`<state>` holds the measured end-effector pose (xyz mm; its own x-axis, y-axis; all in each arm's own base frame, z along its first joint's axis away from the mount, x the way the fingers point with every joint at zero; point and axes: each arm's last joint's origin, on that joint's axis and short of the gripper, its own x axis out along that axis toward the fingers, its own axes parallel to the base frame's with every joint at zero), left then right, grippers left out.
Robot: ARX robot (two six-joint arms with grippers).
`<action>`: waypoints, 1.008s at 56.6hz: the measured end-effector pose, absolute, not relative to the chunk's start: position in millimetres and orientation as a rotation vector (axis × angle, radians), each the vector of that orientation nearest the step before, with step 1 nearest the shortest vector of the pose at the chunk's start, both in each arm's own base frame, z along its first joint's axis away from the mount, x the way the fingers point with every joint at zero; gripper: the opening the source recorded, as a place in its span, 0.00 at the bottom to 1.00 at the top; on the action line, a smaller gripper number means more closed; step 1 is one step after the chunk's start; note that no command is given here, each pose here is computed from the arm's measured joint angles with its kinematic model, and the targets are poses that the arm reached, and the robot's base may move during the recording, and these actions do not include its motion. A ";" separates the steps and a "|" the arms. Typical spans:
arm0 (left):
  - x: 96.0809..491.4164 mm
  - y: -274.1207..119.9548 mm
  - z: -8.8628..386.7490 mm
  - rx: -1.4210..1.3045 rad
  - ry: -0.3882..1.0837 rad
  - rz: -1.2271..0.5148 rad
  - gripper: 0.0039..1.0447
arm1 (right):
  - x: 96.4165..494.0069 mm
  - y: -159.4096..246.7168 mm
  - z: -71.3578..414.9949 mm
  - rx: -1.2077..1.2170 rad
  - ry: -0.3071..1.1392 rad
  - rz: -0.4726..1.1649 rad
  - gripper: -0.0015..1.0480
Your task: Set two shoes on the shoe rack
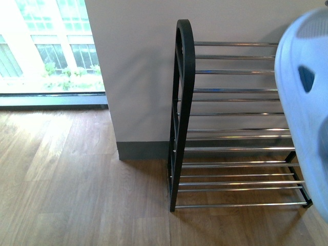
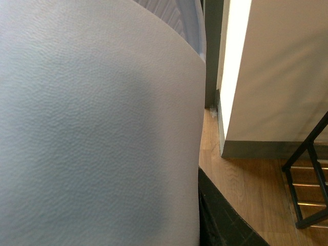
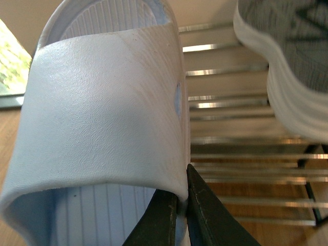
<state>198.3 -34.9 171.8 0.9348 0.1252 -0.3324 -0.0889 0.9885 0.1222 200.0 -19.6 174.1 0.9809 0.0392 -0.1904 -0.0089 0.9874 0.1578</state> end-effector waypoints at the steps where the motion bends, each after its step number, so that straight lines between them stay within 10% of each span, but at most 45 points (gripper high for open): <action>1: 198.3 -34.9 171.8 0.106 0.346 0.110 0.01 | 201.7 -19.8 175.7 0.157 0.191 0.026 0.01; 57: 198.3 -34.9 171.8 0.106 0.346 0.110 0.01 | 412.9 -61.1 200.0 -0.040 0.627 -0.097 0.01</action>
